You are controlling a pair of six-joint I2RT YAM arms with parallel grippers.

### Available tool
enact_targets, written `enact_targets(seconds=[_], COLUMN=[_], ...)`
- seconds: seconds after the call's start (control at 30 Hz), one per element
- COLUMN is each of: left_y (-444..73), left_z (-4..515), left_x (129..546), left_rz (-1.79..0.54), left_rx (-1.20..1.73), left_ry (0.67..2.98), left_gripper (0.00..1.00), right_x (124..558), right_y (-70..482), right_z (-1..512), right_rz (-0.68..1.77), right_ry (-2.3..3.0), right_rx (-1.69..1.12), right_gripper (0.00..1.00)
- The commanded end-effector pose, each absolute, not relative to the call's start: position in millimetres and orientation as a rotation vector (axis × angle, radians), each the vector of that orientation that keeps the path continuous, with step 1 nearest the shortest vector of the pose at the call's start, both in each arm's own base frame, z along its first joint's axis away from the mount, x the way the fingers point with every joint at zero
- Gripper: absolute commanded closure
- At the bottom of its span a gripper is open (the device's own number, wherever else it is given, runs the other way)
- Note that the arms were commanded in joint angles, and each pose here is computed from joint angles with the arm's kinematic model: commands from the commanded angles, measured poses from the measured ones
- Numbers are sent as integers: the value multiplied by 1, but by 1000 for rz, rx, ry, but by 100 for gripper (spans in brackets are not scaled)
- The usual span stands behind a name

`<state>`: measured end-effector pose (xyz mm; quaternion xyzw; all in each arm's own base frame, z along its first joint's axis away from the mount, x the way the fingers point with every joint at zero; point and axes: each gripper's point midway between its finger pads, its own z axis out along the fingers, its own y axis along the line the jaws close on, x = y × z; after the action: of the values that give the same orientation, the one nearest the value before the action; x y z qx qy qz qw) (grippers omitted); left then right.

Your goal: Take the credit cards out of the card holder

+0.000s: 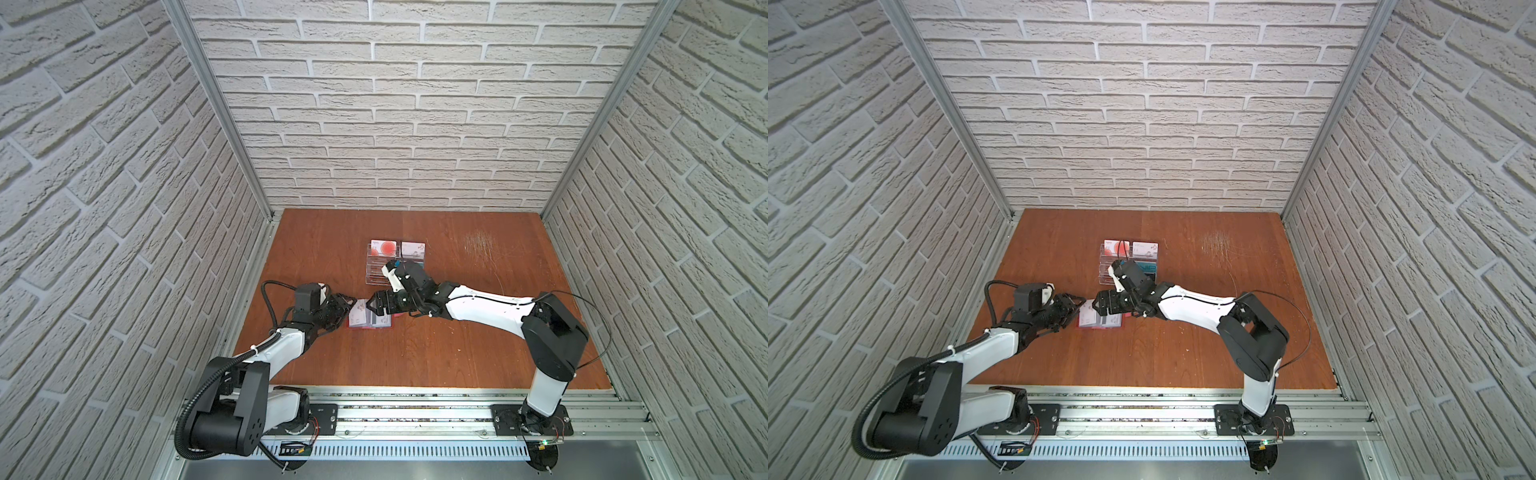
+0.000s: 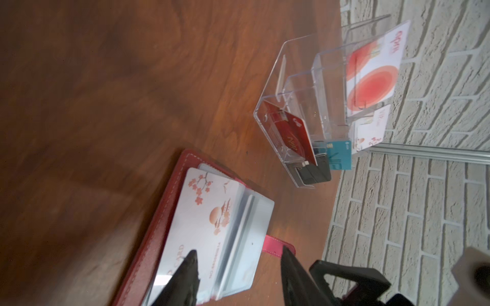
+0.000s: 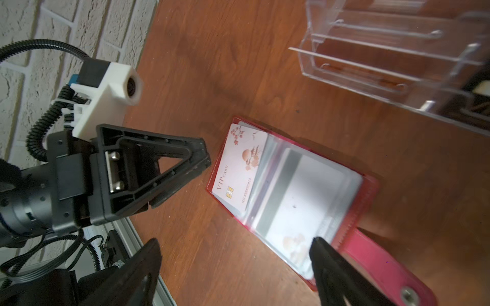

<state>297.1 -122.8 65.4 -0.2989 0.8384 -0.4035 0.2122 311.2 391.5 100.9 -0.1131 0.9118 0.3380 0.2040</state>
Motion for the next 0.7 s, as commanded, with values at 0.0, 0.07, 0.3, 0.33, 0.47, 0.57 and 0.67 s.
enact_targets(seconds=[0.0,0.07,0.3,0.33,0.47,0.57,0.67], left_y=[-125,-121,-115,-115,-114,-111,-111], left_z=[76,69,50,47,39,32,26], left_x=[307,307,306,305,303,300,299], left_rz=[-1219,-1219,-1205,-1204,-1198,-1182,-1183], left_rx=[-905,-970,-1067,-1075,-1094,-1116,-1122], left_ry=[2245,2242,2246,2250,2265,2272,2279], left_gripper=[48,47,45,44,44,44,44], right_x=[310,309,308,308,310,311,311], right_y=[416,422,428,429,432,432,433], right_z=[97,86,57,55,47,40,35], right_rz=[1038,1059,1085,1084,1094,1097,1096], right_ry=[2528,2542,2586,2592,2607,2618,2632], right_rx=[-311,-292,-260,-259,-246,-223,-212], right_gripper=[24,28,37,38,40,42,44])
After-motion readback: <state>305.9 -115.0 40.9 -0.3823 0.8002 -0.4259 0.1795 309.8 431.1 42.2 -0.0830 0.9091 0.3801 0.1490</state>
